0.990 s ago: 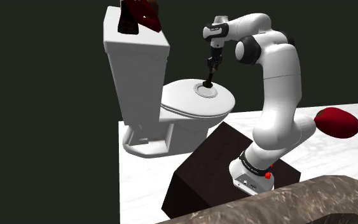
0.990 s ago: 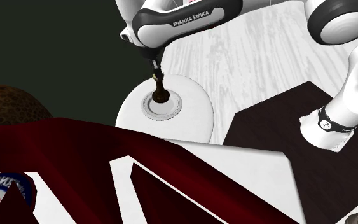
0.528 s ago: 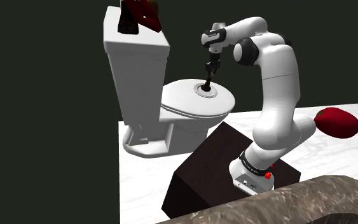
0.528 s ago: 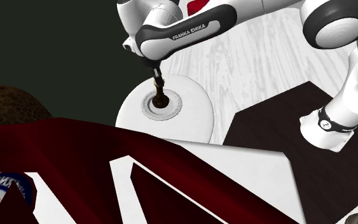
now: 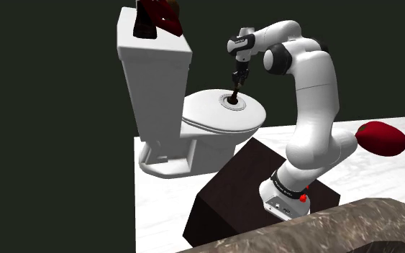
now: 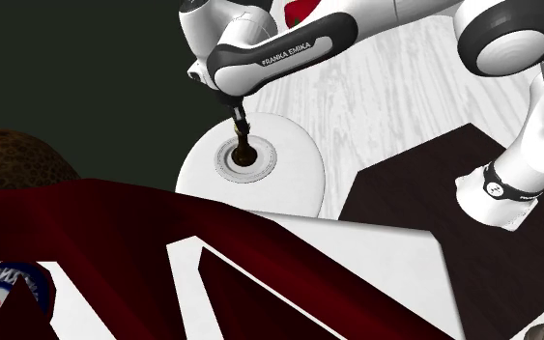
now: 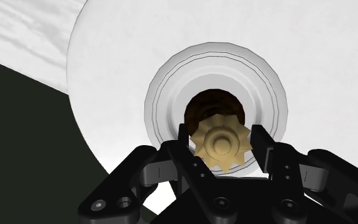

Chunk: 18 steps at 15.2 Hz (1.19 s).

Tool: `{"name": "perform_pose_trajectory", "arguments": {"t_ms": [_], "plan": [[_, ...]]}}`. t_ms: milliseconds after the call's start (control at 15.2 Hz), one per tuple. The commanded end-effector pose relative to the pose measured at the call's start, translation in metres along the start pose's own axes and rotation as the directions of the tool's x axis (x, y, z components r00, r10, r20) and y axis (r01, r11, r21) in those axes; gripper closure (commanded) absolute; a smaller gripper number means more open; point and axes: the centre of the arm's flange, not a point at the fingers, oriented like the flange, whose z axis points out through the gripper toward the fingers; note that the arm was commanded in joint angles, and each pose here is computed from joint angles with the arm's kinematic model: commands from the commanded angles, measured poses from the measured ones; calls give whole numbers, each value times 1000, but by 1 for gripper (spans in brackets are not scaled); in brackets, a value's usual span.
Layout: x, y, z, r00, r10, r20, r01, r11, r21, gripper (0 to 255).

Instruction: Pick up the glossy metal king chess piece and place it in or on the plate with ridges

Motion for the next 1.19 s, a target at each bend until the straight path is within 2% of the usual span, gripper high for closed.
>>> {"name": "perform_pose_trajectory", "arguments": {"t_ms": [0,66,396,660,1122], "plan": [[0,0,0,1000,0,0,0,1000,0,255],[0,0,0,1000,0,0,0,1000,0,0],[0,0,0,1000,0,0,0,1000,0,0],[0,0,-50,1000,0,0,0,1000,0,0],[0,0,-50,1000,0,0,0,1000,0,0]]}}
